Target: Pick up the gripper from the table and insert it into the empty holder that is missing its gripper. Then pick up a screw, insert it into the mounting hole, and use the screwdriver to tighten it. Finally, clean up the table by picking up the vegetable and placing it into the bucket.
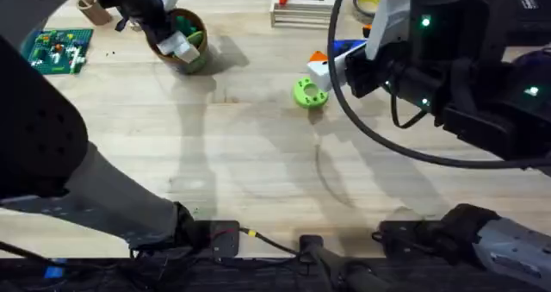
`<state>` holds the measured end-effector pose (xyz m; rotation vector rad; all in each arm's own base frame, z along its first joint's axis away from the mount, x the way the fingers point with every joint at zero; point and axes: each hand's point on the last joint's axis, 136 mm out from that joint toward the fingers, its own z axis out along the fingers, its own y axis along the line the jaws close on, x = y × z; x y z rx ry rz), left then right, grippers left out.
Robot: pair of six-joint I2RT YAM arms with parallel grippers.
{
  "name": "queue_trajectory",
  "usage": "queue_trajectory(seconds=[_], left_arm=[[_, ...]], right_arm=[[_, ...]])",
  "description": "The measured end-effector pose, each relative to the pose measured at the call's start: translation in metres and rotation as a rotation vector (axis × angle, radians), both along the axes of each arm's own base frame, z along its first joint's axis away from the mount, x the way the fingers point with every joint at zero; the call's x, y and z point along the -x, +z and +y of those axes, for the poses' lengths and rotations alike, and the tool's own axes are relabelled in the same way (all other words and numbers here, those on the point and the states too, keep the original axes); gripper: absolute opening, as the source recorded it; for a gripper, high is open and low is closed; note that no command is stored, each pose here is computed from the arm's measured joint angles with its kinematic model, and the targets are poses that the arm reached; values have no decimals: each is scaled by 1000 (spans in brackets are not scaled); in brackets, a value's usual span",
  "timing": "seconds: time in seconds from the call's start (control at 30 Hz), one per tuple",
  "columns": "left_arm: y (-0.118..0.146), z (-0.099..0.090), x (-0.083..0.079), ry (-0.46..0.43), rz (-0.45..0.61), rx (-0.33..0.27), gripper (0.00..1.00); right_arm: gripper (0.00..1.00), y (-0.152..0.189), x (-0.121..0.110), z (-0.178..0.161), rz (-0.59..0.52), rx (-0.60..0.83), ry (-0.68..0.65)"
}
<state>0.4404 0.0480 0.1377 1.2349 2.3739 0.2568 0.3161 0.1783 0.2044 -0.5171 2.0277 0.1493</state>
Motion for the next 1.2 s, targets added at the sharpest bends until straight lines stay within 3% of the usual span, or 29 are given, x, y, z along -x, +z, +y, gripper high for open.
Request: queue_trajectory(seconds=[0.4,0.57,0.67,0.77,0.93,1.03,1.2], left_arm=[[14,1,-3,2,-43,-10,992],[63,1,-1,2,-159,-28,993],[104,0,7,2,-248,-41,993],[135,-5,30,-1,-291,-43,992],[156,-20,92,-21,-237,-6,993],[159,-34,130,-44,-185,41,993],[166,-62,167,-125,-155,151,993]], right_arm=[[991,0,0,0,0,0,0],[991,0,0,0,0,0,0],[991,0,0,0,0,0,0],[991,0,0,0,-1,3,2],[991,0,0,0,-8,21,13],[991,0,0,0,-10,25,15],[992,0,0,0,-12,31,19]])
